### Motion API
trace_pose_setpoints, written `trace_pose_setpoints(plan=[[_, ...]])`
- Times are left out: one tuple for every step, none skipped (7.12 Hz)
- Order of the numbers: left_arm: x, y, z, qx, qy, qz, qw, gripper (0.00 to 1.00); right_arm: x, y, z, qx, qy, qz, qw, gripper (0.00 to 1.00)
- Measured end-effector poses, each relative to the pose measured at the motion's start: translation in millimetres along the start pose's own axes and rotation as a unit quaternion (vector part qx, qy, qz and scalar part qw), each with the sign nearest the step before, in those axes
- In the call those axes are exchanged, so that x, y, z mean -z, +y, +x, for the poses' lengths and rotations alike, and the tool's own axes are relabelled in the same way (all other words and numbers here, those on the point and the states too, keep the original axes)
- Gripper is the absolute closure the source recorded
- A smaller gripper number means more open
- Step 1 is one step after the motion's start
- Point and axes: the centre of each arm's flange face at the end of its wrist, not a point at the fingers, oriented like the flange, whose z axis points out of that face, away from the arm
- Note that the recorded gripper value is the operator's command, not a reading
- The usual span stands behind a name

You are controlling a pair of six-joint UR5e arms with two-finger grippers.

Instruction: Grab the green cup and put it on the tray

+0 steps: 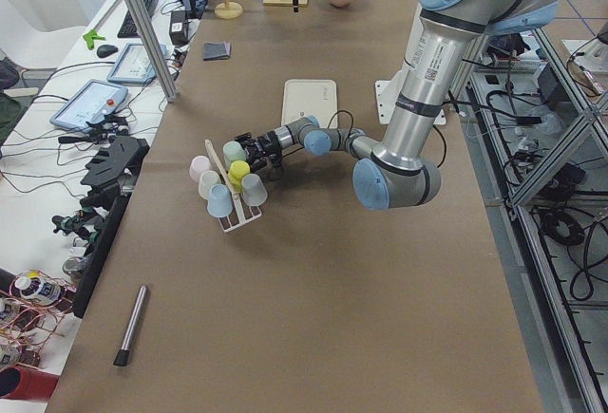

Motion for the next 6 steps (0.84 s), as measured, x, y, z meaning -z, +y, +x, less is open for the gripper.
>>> trace_pose_setpoints(plan=[[0, 0, -1, -0.001, 0.000, -0.002, 1.0000, 0.52, 18, 15, 69, 0.022, 0.020, -0.006, 0.9995, 0.00], [0, 0, -1, -0.002, -0.001, -0.002, 1.0000, 0.52, 40, 26, 124, 0.033, 0.030, -0.009, 0.9990, 0.00], [1, 1, -2, -0.007, -0.002, -0.002, 1.0000, 0.52, 55, 36, 167, 0.030, 0.035, -0.010, 0.9989, 0.00], [1, 3, -3, -0.012, -0.003, -0.002, 0.9999, 0.52, 62, 49, 199, 0.015, 0.039, -0.010, 0.9991, 0.00], [1, 5, -5, -0.014, -0.004, -0.002, 0.9999, 0.52, 65, 70, 230, -0.011, 0.040, -0.008, 0.9991, 0.00], [2, 10, -6, -0.015, -0.007, -0.001, 0.9999, 0.52, 69, 90, 253, -0.035, 0.040, -0.003, 0.9986, 0.00]])
